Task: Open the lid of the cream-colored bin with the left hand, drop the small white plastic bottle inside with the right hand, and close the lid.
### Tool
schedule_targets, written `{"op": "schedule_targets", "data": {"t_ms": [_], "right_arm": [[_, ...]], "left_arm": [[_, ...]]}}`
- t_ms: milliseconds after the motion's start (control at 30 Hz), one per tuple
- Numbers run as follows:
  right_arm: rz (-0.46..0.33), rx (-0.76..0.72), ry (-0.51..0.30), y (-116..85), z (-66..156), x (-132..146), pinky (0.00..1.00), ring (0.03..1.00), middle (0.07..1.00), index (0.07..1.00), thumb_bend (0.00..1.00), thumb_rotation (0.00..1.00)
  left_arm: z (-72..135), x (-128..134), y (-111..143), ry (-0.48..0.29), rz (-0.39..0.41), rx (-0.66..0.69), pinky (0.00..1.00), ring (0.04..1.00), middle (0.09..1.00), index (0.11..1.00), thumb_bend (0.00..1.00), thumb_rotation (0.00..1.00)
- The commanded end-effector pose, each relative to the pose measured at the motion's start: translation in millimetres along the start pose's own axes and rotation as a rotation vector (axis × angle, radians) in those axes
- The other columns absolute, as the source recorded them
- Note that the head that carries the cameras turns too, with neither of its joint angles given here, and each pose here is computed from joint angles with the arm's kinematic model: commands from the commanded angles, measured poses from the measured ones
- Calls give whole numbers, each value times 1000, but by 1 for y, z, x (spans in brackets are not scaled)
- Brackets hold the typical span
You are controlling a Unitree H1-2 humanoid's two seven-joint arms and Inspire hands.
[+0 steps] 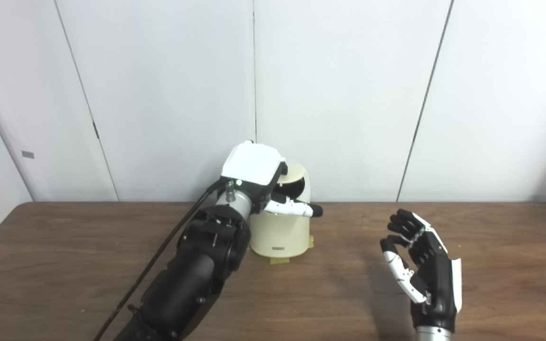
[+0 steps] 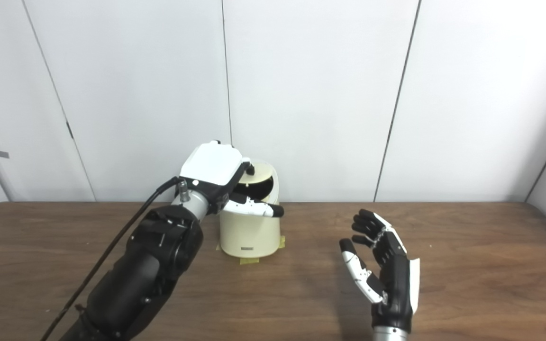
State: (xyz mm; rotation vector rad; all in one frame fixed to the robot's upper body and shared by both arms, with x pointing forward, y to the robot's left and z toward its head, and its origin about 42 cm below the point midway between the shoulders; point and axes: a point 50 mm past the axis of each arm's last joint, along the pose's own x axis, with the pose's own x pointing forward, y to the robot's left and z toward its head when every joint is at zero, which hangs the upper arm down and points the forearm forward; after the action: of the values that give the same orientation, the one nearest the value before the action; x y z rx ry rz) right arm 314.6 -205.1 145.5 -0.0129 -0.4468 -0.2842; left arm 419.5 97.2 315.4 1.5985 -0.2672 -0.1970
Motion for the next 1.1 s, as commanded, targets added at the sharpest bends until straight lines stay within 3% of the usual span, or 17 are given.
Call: {"op": "schedule_targets", "data": {"t_ms": [0,733,1067], "right_arm": [[5,24,-85,5,16,17,617,694,709,713,253,286],[13,20,-100,4,23,17,613,688,708,711,258,292],[8,26,-100,5,22,17,613,688,709,712,257,284]], "left_arm": [[-1,4,11,11,34,-3,1000,942,804,787,1000,1000],[-3,1,-38,8,-43,12,1000,954,836,795,1000,1000],[-9,3,-56,17,-51,23,1000,927,789,778,1000,1000]]}}
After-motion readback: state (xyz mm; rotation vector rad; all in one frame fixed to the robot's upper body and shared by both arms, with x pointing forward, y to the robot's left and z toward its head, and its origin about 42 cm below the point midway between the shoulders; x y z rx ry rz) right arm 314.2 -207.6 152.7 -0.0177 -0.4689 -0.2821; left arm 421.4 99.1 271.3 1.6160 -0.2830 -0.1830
